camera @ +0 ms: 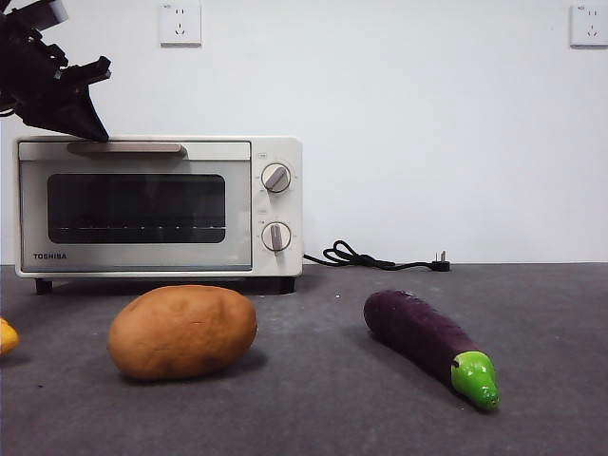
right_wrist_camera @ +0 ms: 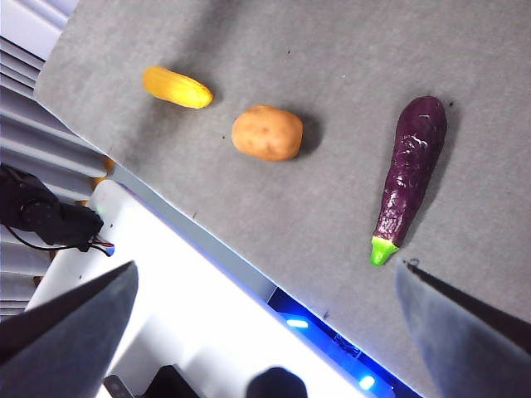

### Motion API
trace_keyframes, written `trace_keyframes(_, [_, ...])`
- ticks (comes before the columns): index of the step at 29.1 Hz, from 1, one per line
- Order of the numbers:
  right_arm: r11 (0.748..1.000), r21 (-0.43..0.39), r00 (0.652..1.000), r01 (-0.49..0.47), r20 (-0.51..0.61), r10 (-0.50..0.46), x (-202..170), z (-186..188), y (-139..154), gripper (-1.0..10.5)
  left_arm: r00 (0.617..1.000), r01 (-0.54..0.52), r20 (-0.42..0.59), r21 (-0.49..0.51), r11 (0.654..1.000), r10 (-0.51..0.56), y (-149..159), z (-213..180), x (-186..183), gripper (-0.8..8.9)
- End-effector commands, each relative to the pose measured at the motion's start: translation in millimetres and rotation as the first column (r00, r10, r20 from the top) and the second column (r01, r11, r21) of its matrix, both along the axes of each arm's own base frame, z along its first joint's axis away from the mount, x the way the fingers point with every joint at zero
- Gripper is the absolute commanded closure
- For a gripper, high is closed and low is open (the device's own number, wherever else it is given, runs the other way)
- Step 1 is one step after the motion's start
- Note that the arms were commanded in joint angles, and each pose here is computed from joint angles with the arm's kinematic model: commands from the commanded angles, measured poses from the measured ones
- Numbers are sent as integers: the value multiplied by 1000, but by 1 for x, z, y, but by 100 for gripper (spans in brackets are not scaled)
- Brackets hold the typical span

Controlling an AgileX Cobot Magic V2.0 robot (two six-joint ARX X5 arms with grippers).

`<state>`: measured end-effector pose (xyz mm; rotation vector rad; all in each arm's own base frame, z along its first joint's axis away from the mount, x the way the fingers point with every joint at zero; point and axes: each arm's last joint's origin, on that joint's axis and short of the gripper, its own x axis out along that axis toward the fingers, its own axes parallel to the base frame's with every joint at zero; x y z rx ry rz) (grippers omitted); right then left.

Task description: Take the eggplant from the table,put the eggplant in the oven

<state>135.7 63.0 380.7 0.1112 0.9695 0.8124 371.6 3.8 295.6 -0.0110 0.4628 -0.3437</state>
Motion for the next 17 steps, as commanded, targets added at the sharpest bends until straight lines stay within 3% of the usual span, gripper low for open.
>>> trace_keyframes(1, [1000,1,1000,-9,8,9,0,1,0,380,1000,5,16,14,1000,-5,0,-1,3,819])
trace_keyframes(17, [1000,7,1000,-3,11,3,1,1,1,380,999,20,-37,14,1000,-19,-3,-17,10,819])
